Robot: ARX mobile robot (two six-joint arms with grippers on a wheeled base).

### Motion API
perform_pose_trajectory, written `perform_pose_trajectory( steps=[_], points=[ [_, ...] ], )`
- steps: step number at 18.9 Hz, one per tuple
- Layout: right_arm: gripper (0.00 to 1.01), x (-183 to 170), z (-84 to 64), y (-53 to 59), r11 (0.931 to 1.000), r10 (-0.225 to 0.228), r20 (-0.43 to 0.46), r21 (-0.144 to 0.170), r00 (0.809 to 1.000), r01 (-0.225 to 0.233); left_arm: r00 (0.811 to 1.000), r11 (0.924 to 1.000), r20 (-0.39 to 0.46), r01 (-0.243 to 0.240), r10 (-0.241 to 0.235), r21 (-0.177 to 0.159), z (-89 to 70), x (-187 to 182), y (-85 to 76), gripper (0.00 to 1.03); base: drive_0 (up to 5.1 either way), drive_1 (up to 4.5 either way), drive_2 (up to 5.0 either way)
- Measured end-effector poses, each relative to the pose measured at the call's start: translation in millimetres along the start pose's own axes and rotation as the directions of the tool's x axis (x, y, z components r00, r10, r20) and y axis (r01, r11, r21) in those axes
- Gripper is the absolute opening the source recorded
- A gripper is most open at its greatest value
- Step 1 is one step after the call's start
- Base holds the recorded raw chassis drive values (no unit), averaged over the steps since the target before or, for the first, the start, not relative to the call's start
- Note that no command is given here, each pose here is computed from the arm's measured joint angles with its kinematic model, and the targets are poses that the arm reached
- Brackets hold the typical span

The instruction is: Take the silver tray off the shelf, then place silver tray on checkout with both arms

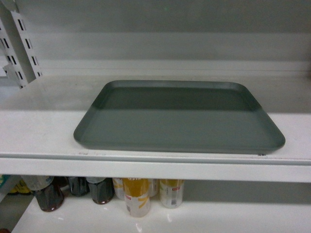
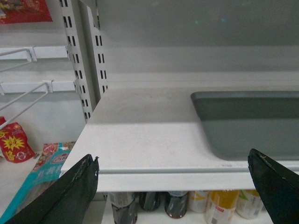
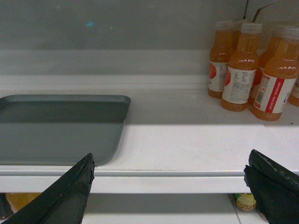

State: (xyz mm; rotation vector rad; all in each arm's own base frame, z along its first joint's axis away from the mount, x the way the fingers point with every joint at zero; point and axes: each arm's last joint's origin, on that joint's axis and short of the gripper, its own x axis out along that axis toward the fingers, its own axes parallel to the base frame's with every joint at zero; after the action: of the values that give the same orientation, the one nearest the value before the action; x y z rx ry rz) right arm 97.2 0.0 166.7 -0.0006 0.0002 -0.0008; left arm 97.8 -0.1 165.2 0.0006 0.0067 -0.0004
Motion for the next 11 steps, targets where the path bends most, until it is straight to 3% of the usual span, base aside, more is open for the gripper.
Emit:
perform_pose_trajectory(
  steps=[6, 11],
  points=[
    [0.98, 0.0, 0.4, 0.0, 1.0, 0.001, 0.004, 0.0, 1.0, -0.001, 1.0, 1.0, -0.002, -0.001, 0.001, 0.0, -0.2, 0.0, 0.0, 0.98, 0.2, 4.37, -4.1],
    [0.98, 0.0, 0.5, 0.0, 1.0, 0.0, 0.005, 0.0, 1.0, 0.0, 1.0, 1.0, 0.003, 0.0, 0.0, 0.0, 0.3, 0.0, 0.0, 0.98, 0.1, 0.07, 0.1]
  ],
)
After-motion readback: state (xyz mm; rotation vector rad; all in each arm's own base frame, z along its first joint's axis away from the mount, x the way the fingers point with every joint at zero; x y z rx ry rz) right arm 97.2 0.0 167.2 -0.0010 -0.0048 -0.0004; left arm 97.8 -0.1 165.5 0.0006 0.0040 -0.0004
